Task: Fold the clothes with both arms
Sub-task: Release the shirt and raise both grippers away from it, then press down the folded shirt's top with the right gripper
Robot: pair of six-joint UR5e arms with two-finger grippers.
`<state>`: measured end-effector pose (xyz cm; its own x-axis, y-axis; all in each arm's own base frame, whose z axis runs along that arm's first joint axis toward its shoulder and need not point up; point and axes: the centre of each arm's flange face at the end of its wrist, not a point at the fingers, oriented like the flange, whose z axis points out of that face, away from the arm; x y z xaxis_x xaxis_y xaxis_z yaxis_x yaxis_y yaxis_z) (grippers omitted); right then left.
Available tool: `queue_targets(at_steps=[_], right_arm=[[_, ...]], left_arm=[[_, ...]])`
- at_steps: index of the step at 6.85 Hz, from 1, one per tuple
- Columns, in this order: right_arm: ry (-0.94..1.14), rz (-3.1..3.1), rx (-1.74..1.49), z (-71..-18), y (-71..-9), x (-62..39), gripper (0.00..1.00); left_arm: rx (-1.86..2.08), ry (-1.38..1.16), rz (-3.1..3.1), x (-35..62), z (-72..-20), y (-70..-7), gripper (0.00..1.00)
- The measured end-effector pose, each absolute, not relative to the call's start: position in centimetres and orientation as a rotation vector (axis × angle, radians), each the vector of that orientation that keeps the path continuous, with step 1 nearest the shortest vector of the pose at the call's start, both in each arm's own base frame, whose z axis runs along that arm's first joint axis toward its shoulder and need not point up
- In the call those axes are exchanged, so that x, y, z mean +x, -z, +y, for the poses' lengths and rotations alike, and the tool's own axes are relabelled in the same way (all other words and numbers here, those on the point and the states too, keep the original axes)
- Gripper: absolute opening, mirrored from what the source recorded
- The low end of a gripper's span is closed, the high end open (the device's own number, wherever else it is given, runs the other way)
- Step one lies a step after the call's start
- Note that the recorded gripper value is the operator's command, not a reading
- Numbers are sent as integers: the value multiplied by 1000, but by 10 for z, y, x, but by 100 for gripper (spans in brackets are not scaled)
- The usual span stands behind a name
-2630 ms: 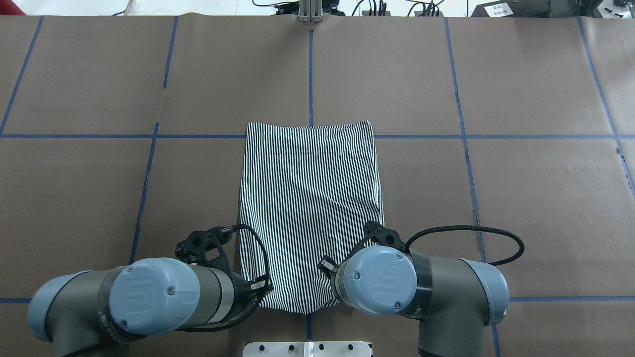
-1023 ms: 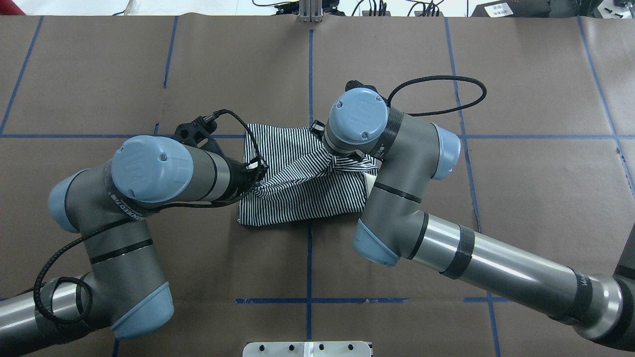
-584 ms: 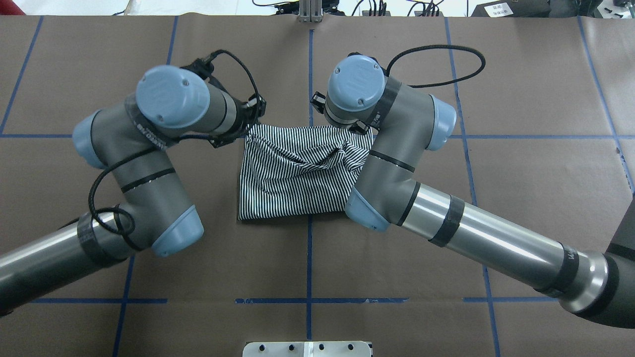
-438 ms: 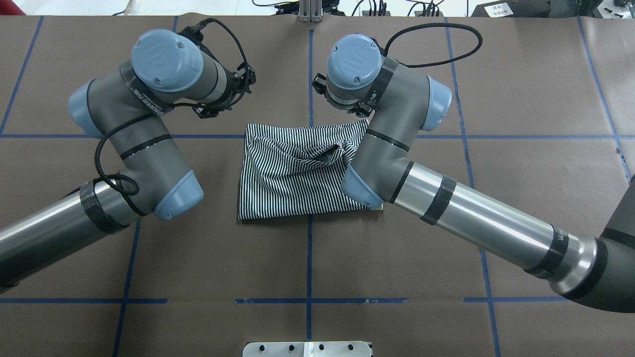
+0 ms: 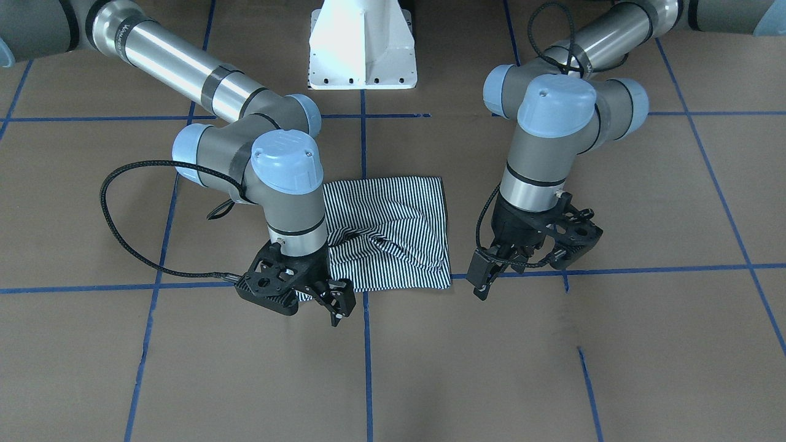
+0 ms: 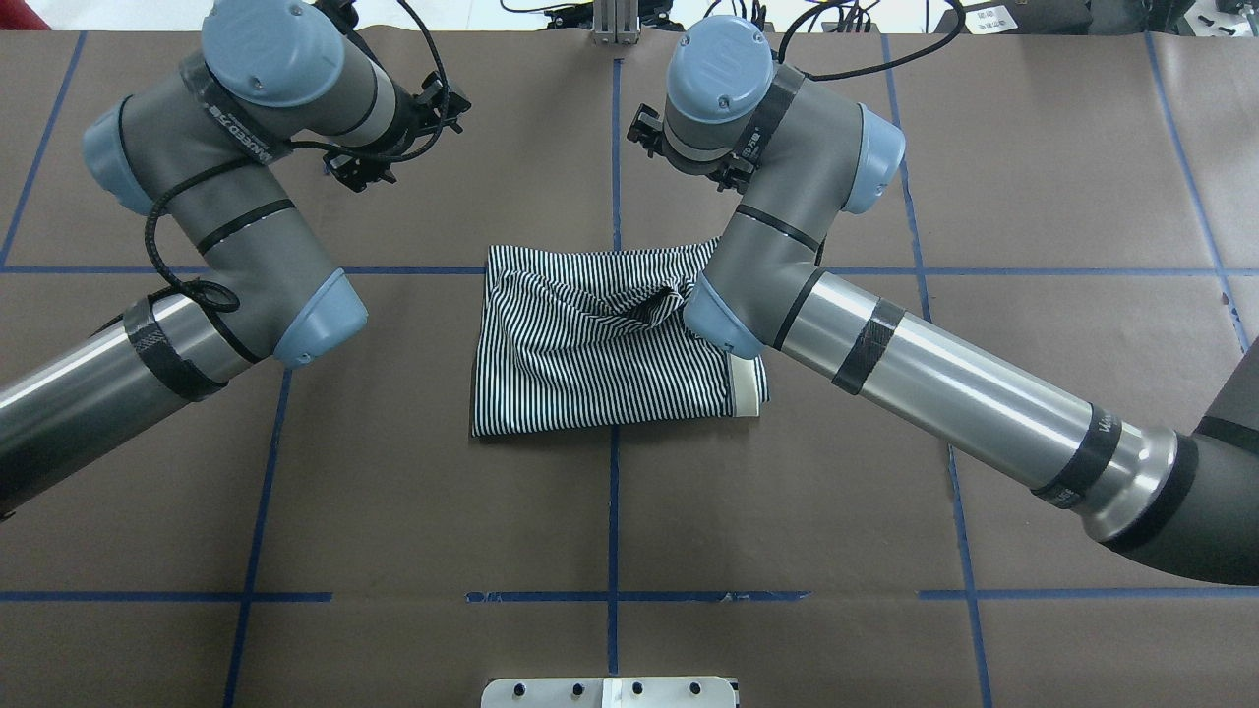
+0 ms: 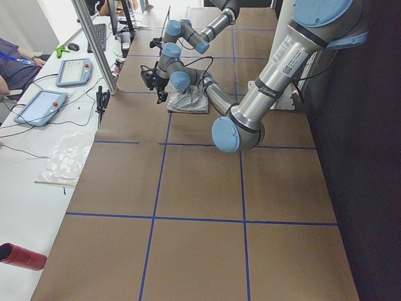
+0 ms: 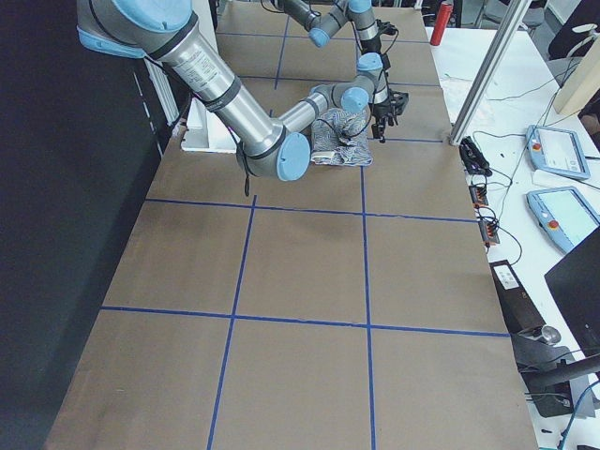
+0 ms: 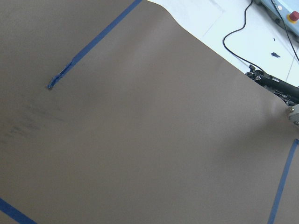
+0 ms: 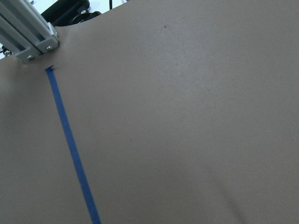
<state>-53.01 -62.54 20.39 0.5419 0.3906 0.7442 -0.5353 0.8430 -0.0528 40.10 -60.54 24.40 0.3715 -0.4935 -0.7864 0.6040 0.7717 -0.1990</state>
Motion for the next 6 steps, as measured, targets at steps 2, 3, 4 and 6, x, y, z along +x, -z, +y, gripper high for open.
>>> queue_targets(at_steps=[2, 3, 4, 6], right_arm=[[-460, -824, 152, -593, -181, -541, 100], [-424, -785, 125, -568, -179, -558, 100], [-378, -742, 114, -543, -180, -578, 100], [-229, -676, 148, -498, -183, -612, 100]], left_arm=[[117, 616, 998, 365, -585, -248, 100], [120, 596, 1005, 359, -580, -249, 100], [120, 587, 1008, 357, -578, -250, 100], [119, 584, 1008, 356, -577, -251, 100]])
